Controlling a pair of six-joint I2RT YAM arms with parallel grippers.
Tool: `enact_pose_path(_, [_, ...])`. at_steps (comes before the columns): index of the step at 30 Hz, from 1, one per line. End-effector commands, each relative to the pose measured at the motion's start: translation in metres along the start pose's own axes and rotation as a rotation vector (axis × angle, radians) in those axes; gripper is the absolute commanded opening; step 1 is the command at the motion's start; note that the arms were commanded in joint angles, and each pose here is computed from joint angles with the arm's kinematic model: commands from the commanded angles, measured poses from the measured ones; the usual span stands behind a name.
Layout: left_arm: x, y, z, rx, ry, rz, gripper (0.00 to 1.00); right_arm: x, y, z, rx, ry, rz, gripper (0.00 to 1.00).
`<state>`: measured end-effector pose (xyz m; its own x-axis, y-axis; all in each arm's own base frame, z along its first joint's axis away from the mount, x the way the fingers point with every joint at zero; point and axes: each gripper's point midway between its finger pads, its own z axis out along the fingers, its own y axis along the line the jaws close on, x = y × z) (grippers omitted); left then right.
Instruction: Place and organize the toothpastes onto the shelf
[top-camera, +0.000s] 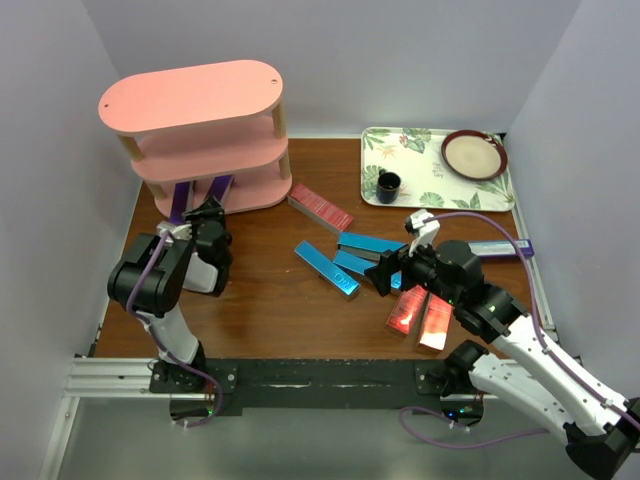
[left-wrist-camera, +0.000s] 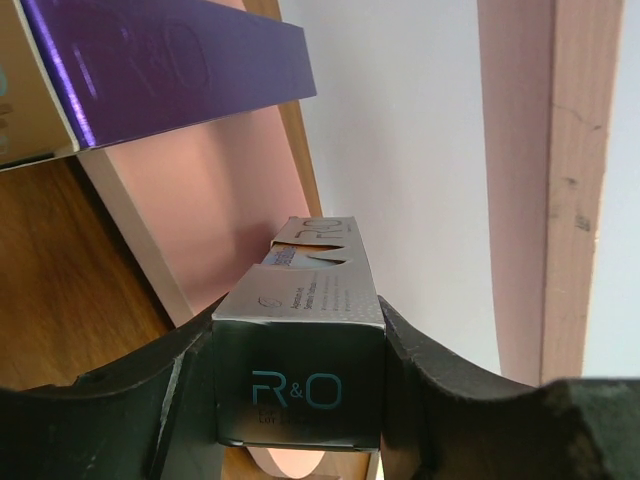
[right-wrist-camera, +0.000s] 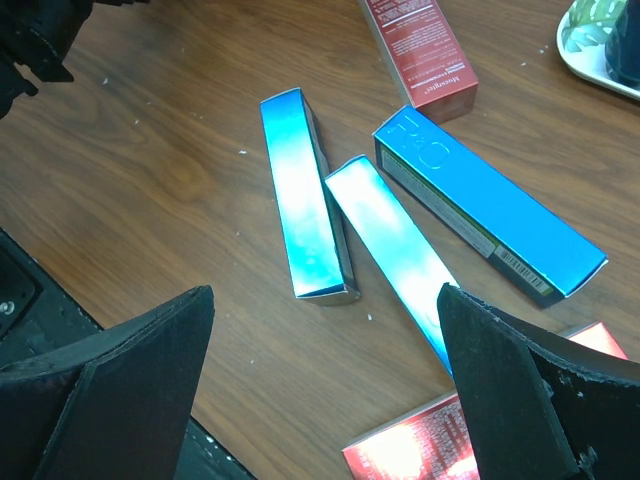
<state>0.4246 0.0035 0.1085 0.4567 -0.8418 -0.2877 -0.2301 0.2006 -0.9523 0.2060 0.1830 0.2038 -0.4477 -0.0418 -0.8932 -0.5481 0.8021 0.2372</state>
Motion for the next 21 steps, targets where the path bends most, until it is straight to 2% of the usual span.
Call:
enact_pose_path(1, [-0.013, -0.012, 0.001, 0.043, -0.074, -0.069, 0.57, -0.003, 0.005, -0.003, -0.028, -0.011, -0.010, 0.99])
enact_pose_path(3, [-0.016, -0.010, -0.002, 0.045, -0.082, -0.068, 0.61, -0.002, 0.005, -0.002, -0.029, -0.010, -0.010, 0.99])
enact_pose_path(10, [-0.014, -0.002, -0.007, 0.027, -0.051, -0.039, 0.83, -0.003, 0.007, -0.003, -0.040, -0.009, -0.012, 0.99])
enact_pose_path(16, [-0.002, 0.008, -0.016, 0.015, 0.036, 0.000, 0.93, -0.003, 0.007, -0.004, -0.043, -0.011, -0.010, 0.99])
enact_pose_path(21, [0.004, 0.011, -0.021, 0.014, 0.082, 0.026, 0.96, -0.003, 0.008, -0.004, -0.048, -0.013, -0.010, 0.98])
